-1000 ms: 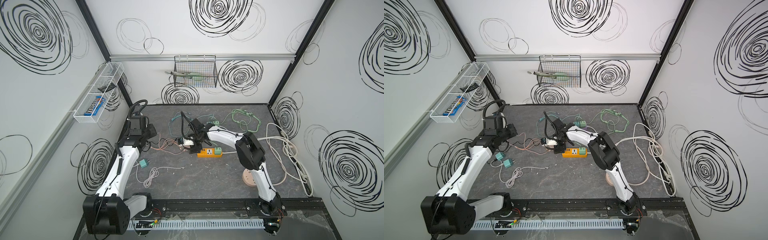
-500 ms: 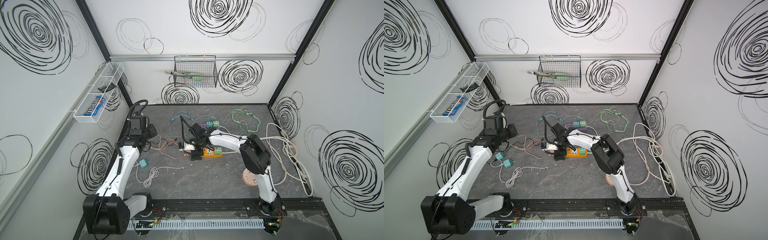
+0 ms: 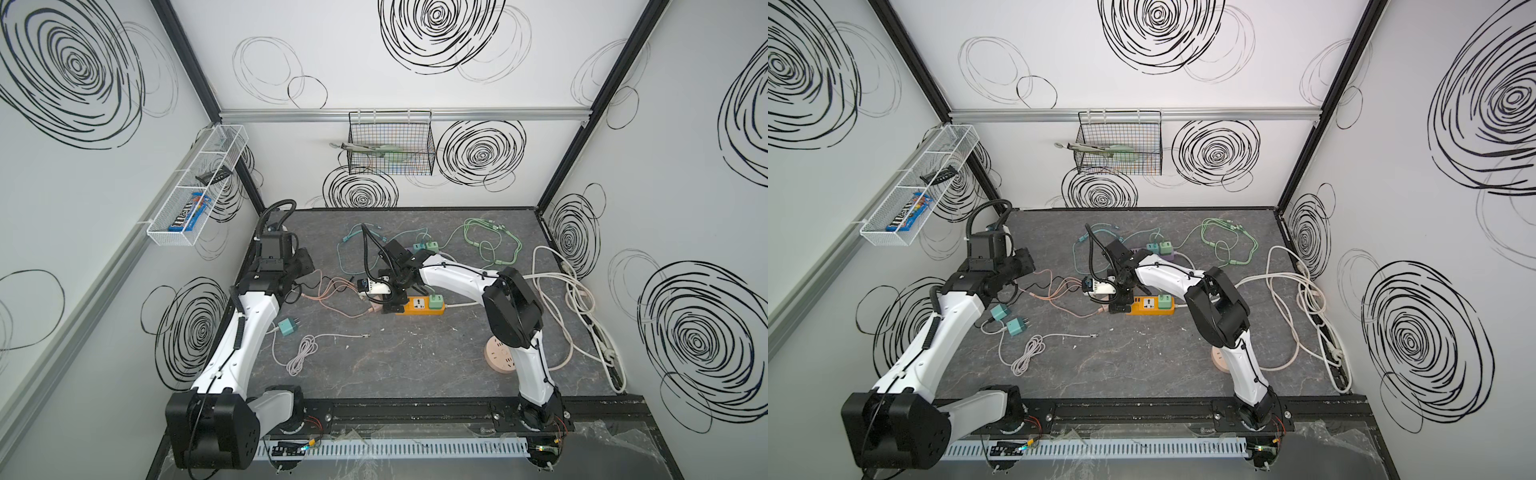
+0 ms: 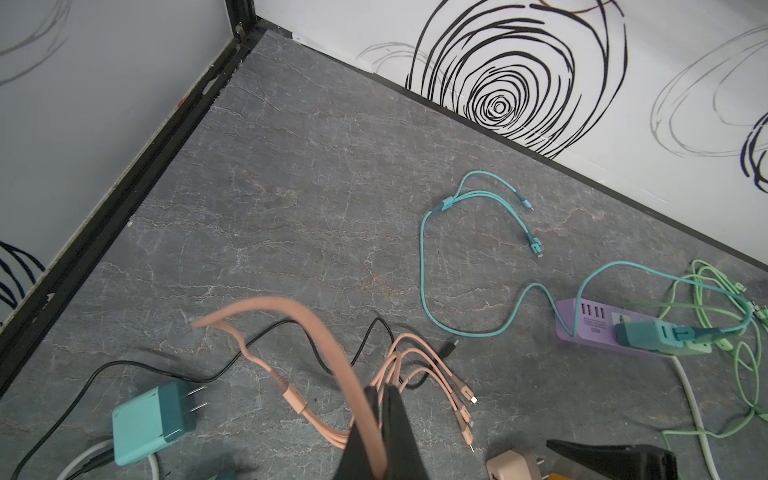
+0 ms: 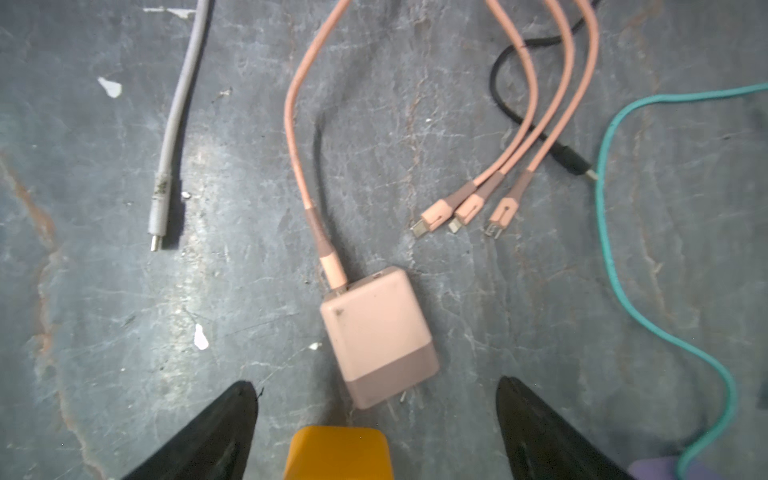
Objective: Insert the plug
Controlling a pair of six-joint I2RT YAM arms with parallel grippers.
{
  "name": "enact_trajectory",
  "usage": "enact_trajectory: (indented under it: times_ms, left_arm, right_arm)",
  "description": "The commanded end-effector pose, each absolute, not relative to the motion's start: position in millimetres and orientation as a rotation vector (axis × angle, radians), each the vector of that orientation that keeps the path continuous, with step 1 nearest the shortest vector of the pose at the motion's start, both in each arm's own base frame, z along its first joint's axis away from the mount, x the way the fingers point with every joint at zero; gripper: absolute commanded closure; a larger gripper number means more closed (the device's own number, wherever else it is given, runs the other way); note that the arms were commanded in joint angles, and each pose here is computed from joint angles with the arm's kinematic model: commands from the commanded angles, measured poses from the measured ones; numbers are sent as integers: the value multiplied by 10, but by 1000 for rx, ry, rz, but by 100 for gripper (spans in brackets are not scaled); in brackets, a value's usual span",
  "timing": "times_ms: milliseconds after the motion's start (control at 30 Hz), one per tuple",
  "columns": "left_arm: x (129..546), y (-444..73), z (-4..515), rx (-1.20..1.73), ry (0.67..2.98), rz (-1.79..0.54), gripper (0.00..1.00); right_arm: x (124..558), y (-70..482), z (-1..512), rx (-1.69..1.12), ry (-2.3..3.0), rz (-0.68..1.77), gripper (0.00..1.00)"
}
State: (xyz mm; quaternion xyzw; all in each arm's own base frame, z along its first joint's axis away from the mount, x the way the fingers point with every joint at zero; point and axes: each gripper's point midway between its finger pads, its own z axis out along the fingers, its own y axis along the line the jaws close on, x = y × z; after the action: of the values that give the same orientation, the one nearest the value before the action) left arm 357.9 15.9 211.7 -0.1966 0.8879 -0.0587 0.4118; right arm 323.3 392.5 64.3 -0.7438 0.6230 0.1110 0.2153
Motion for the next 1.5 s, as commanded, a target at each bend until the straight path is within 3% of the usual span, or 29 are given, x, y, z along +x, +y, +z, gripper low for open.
enact_trajectory:
  times_ms: [0, 133, 433, 700, 933, 1033, 1200, 1467]
  left_arm:
    - [3594, 145, 2194, -471, 2204, -153, 100]
    - [3590, 158, 2189, -472, 2206, -144, 100]
    - [3578, 173, 2167, -470, 2210, -135, 100]
    - [3580, 170, 2160, -465, 2211, -138, 100]
    - [3593, 155, 2283, -439, 2187, -144, 100]
    - [3675, 124, 2606, -401, 2108, -170, 100]
    - [3891, 175, 3493, -395, 1876, -183, 100]
    - [4320, 95, 4931, -326, 1533, -309, 100]
  right_arm:
    - [3268, 3849, 457, -2164, 1724, 275, 6]
    - [3143, 3855, 358, -2251, 1745, 384, 7]
    - [3123, 3787, 145, -2303, 1764, 353, 15]
    - [3007, 3896, 146, -2282, 1728, 418, 33]
    - [3114, 3935, 377, -2138, 1760, 430, 60]
    - [3204, 3983, 849, -1932, 1761, 493, 72]
    - [3247, 3910, 1604, -1615, 1755, 559, 73]
    - [3399, 3836, 2252, -1228, 1622, 578, 76]
